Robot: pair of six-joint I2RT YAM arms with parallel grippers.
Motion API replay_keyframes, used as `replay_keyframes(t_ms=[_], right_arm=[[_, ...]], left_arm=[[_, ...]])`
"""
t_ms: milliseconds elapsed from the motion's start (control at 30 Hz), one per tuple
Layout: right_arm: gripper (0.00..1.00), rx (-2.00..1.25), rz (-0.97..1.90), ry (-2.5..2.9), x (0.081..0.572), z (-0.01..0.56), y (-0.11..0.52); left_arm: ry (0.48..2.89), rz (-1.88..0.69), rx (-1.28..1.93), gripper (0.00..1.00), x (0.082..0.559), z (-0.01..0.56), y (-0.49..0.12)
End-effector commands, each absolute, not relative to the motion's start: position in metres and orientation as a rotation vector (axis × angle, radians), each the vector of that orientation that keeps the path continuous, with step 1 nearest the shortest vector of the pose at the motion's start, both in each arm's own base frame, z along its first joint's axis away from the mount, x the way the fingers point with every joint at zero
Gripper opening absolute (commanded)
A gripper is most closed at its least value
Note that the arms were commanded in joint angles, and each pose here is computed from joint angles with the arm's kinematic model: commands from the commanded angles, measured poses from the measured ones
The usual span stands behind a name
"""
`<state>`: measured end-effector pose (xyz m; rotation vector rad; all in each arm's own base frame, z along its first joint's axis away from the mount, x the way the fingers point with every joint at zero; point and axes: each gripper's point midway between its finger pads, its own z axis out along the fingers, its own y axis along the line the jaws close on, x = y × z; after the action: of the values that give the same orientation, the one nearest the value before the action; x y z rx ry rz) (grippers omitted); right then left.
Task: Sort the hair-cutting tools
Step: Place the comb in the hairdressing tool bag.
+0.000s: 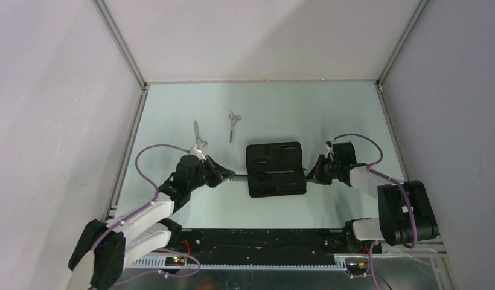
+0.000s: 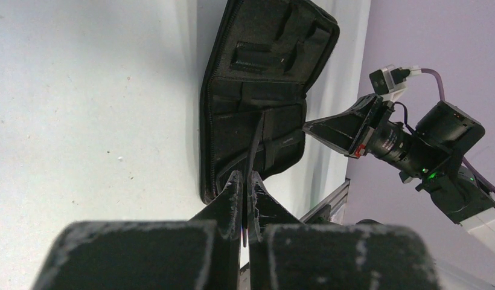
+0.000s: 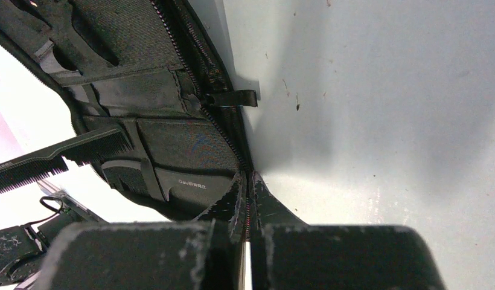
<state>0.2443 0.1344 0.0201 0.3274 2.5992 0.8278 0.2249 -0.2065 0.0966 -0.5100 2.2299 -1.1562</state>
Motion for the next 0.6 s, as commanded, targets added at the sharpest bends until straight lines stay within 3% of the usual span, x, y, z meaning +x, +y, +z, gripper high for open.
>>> replay_keyframes(t_ms=[0, 567], right_arm=[[0.00, 0.275, 0.854, 2.566, 0.248, 0.026, 0.141], [0.00, 0.219, 0.894, 2.568, 0.247, 0.027, 0.152]], left_arm=[[2.231, -1.164, -0.460, 0.00, 0.226, 0.101, -0.212], [2.293, -1.167, -0.414, 0.00, 0.234, 0.090, -0.233]])
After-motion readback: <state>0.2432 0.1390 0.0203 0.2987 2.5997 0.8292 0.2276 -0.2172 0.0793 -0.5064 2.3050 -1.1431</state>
